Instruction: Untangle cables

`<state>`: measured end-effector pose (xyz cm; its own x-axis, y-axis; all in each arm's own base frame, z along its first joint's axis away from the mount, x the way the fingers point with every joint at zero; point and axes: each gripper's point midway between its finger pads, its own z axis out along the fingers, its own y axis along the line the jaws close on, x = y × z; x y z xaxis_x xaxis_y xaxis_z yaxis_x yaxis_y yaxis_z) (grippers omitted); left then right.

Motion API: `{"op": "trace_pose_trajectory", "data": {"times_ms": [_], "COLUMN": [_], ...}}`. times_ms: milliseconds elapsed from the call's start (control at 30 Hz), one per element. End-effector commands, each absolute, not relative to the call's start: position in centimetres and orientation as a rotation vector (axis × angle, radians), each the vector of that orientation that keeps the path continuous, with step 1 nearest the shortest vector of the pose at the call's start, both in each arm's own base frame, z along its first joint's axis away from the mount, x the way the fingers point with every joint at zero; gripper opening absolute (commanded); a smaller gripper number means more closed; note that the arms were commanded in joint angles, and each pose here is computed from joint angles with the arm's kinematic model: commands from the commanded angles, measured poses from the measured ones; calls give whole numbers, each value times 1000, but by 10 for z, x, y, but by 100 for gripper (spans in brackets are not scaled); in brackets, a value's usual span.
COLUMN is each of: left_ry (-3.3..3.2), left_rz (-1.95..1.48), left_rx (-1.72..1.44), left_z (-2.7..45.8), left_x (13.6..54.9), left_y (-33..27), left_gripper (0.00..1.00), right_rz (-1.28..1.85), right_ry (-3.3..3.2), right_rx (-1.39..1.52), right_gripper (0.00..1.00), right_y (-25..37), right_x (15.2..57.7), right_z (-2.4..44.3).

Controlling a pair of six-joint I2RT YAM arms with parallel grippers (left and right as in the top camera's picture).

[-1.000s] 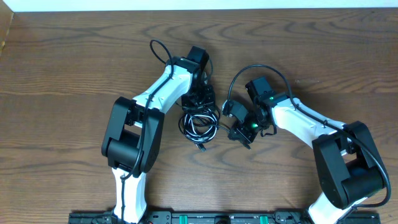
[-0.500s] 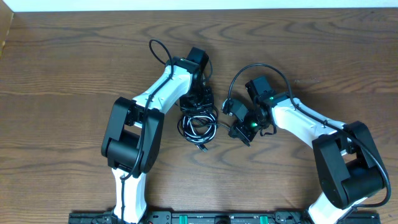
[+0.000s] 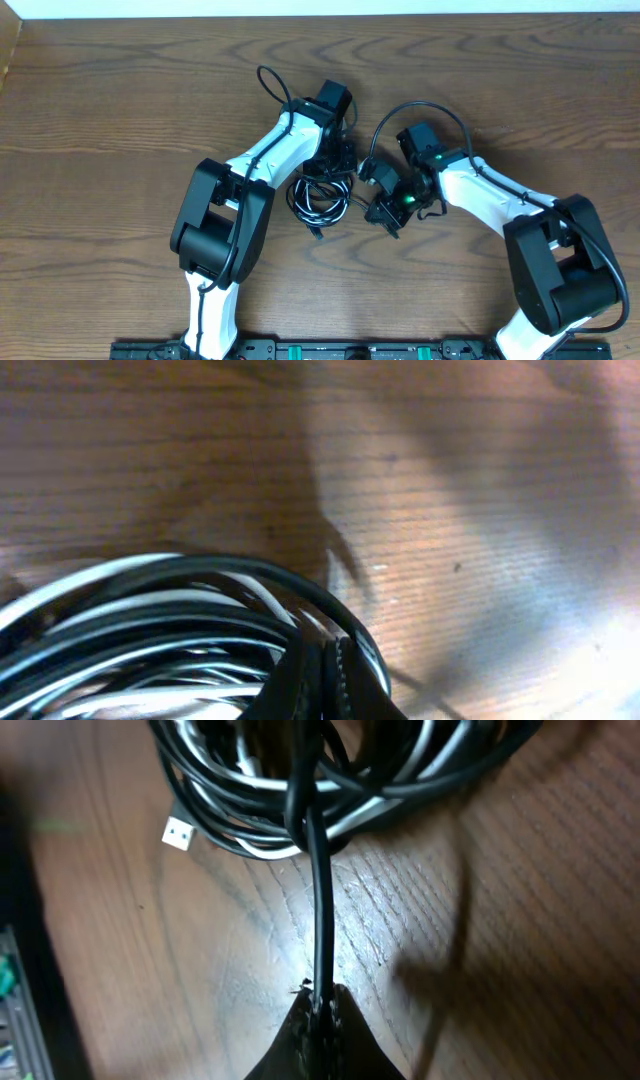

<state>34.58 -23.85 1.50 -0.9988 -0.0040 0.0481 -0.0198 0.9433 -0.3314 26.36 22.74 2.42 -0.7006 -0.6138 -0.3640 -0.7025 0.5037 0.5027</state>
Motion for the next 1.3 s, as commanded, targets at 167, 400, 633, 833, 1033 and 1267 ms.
{"op": "trace_pose_trajectory", "data": {"times_ms": [167,400,633,833,1033,1267], "left_ry": [-2955,-3024,-3177,-3169,-3137,-3061], "left_rz": [698,766,572,464,433,524], "left_rx": [-129,-136,-4,11,15,3], "left_z": [23,54,68,46,28,14], "left_x": [329,346,366,364,362,355], "left_y": [-259,-260,-226,-217,-217,-230], "left_gripper": [8,14,39,40,40,32], "right_rz": [1286,1303,1309,1305,1301,1307], "right_ry": [2451,2491,2511,2519,2538,2591], "right_rx": [-1051,-1001,-956,-952,-930,-873], "right_gripper": [1,1,1,1,1,1], "right_y": [243,245,245,245,244,243], "right_x": [268,267,269,269,269,269], "right_z": [60,60,61,60,59,55]}}
